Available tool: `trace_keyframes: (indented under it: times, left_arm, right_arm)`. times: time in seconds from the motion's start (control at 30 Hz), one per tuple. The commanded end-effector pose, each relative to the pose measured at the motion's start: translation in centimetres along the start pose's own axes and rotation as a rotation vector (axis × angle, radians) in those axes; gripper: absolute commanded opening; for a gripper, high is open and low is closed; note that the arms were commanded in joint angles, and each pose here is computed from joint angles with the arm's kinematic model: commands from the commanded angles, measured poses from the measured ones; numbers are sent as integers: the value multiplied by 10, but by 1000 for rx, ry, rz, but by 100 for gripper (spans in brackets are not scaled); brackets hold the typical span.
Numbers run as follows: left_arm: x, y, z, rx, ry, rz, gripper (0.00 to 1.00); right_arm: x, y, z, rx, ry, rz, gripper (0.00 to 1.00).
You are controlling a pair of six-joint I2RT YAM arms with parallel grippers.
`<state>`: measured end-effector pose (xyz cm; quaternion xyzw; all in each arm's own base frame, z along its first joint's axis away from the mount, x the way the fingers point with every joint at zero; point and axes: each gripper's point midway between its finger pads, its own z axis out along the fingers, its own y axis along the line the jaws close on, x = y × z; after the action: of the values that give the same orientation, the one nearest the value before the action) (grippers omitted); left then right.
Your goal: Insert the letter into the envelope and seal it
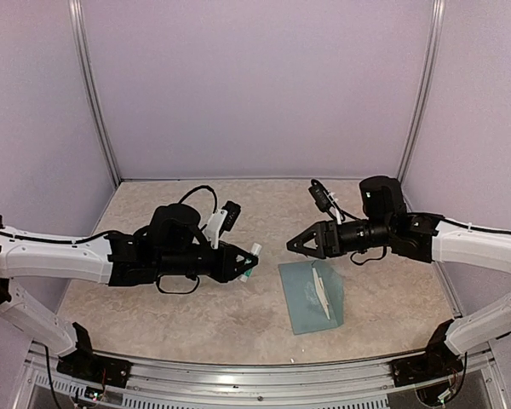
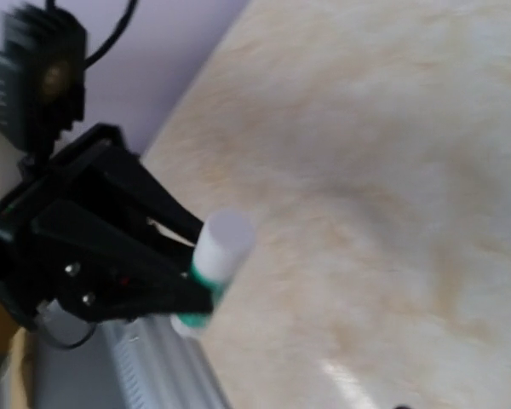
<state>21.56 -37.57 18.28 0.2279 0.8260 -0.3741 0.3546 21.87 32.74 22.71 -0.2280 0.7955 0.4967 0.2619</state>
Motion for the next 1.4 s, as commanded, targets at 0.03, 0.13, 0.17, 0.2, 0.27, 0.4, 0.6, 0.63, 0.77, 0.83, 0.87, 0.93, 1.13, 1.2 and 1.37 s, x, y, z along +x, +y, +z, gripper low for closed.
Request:
trace_keyframes:
  times: [0.03, 0.13, 0.17, 0.2, 0.27, 0.4, 0.6, 0.63, 0.77, 0.83, 0.87, 0.93, 1.13, 1.2, 1.37]
  left_arm:
    - [-13, -54, -15, 275, -62, 114, 17]
    - [-11, -61, -16, 310, -55, 123, 17]
    - [-9, -62, -16, 319, -52, 123, 17]
    - [-8, -64, -16, 329, -48, 124, 17]
    - [-5, -67, -15, 345, -38, 126, 17]
    - [-2, -72, -13, 366, -32, 130, 17]
    - [0, -74, -11, 378, -19, 134, 17]
    - [0, -75, -10, 379, -17, 134, 17]
    - [2, -73, -9, 371, -14, 131, 16]
    - [2, -72, -9, 370, -16, 130, 16]
    - [2, -72, -8, 369, -15, 128, 16]
    - [3, -72, -8, 371, -14, 127, 16]
    - [7, -69, -8, 364, -4, 126, 16]
    - [10, -67, -8, 361, 4, 123, 16]
    - [19, -63, -7, 348, 33, 120, 15]
  right_arm:
    - [-4, 40, 13, -164, 21, -59, 63]
    - [-1, 46, 19, -193, 34, -60, 65]
    - [0, 48, 19, -204, 36, -57, 66]
    - [0, 50, 20, -216, 37, -56, 66]
    - [0, 53, 22, -237, 39, -54, 64]
    - [1, 56, 26, -259, 49, -49, 58]
    - [6, 63, 30, -309, 72, -43, 43]
    - [7, 65, 31, -319, 77, -45, 40]
    - [10, 72, 32, -359, 100, -47, 27]
    - [12, 73, 32, -368, 109, -46, 22]
    - [13, 73, 32, -373, 117, -43, 20]
    - [17, 72, 33, -377, 131, -38, 17]
    - [13, 65, 33, -328, 113, -31, 5]
    - [6, 62, 31, -303, 88, -34, 4]
    - [-7, 51, 23, -225, 39, -44, 2]
